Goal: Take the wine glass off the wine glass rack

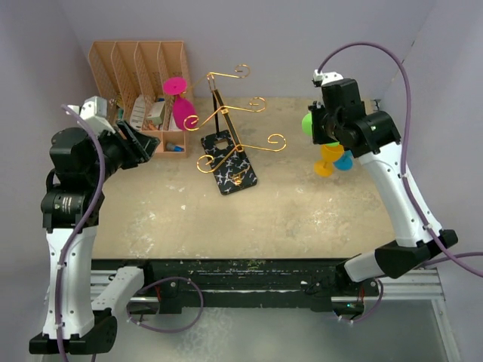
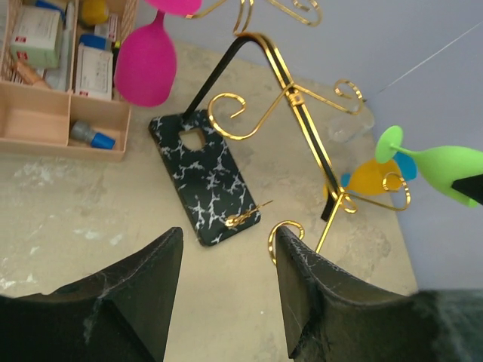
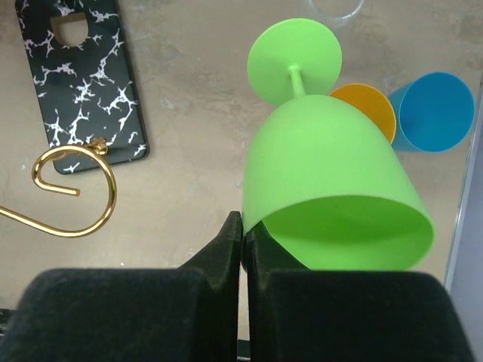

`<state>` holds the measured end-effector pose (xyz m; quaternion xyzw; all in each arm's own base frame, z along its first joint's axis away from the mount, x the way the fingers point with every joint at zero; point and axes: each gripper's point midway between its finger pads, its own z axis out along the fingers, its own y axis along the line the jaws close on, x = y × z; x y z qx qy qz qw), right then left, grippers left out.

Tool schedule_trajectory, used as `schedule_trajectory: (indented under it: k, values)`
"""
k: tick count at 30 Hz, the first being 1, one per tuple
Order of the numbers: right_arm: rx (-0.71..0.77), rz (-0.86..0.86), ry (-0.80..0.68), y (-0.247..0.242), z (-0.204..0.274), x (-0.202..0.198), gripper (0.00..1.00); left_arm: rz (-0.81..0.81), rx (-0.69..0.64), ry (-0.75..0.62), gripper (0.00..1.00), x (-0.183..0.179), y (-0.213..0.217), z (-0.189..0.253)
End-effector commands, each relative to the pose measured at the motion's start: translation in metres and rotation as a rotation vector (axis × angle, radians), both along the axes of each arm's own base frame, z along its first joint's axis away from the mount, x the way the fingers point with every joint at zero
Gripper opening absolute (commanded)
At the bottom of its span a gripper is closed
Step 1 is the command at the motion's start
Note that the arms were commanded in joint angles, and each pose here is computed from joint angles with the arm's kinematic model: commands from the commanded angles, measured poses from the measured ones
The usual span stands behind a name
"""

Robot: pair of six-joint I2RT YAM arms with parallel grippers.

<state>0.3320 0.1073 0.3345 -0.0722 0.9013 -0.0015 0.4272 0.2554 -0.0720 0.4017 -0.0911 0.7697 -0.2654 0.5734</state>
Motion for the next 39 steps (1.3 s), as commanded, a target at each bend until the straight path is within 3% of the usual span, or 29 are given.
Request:
schedule_trajectory:
  k: [1,6,32,37,39]
  values:
    - [-0.035,0.023,0.022,0.000,-0.006,0.002,0.00,0.010,0.071,0.008,0.56,-0.002,0.007,-0.011]
    - [0.000,0.115,0.125,0.026,-0.037,0.012,0.00,0.033,0.090,0.008,0.56,-0.005,0.012,-0.016]
    - [-0.124,0.102,0.427,0.028,-0.149,0.019,0.00,0.085,0.155,0.048,0.57,-0.011,0.025,-0.068]
    - [-0.144,0.088,0.452,0.028,-0.160,0.025,0.05,0.093,0.159,0.051,0.57,-0.011,0.027,-0.075]
    - [-0.156,0.078,0.460,0.027,-0.163,0.027,0.14,0.101,0.163,0.052,0.57,-0.011,0.028,-0.076]
